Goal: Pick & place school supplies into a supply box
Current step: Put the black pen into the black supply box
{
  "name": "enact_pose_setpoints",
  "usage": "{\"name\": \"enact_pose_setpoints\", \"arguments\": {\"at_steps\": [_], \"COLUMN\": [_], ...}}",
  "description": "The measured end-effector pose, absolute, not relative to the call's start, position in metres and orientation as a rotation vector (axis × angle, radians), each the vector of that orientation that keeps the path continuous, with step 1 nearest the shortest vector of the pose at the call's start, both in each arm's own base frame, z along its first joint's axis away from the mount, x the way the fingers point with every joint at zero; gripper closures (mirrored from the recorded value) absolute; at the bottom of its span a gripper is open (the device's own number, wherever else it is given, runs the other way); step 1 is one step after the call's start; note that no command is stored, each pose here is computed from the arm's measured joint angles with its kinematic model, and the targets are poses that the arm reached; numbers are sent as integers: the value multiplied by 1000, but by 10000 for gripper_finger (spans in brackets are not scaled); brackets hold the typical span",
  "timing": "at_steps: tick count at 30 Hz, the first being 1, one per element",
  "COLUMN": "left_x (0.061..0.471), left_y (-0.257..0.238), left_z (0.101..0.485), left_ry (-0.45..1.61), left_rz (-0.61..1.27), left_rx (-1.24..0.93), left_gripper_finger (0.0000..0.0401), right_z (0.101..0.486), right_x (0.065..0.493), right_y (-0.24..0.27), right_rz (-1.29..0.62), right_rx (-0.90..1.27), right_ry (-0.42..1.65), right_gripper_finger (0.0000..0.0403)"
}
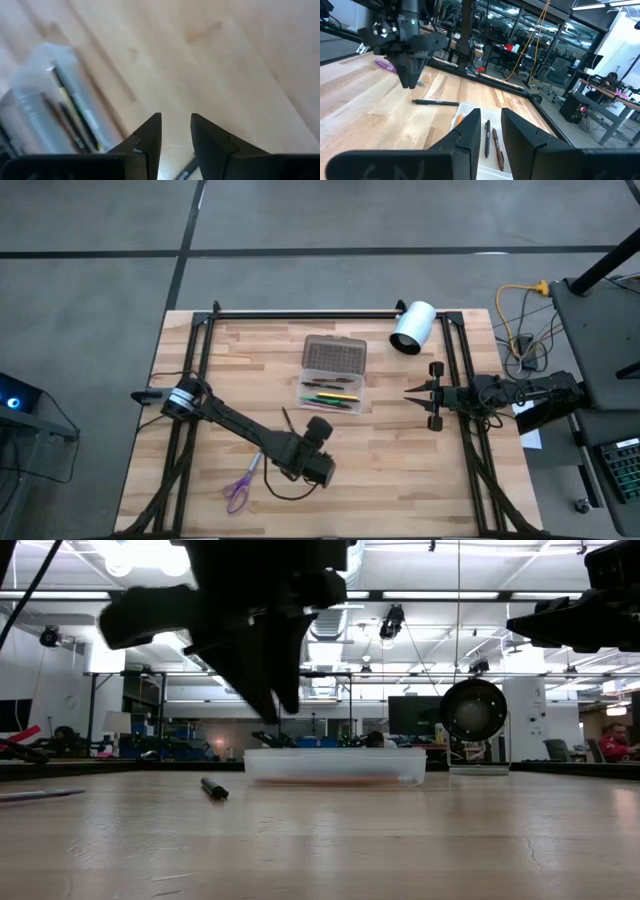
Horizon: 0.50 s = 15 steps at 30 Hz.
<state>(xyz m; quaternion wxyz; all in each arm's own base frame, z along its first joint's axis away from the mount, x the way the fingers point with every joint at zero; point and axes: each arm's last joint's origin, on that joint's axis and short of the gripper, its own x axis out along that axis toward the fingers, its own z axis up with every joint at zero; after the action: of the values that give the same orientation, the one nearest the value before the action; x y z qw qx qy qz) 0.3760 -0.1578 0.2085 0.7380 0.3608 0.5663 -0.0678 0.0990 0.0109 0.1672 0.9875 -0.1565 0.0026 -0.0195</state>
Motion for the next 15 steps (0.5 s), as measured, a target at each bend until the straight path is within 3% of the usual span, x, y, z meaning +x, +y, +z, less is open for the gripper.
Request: {"name": "enact_pose_setpoints", "arguments": {"at_steps": [10, 15], "left_x": [349, 327], "left_y": [-147, -136], "left_z": [204, 189], "left_ry": [1252, 1277], "left_rz": [-284, -423], "left_rx": [840, 1002], "left_gripper_finger": [312, 312], "right_z": [167, 167], "right_x": [99, 99], "right_y": [11, 11], "right_rz": [-39, -39], "right_rx": [-314, -314], "right_ry": [5, 6], "right_gripper_finger": [335, 335]}}
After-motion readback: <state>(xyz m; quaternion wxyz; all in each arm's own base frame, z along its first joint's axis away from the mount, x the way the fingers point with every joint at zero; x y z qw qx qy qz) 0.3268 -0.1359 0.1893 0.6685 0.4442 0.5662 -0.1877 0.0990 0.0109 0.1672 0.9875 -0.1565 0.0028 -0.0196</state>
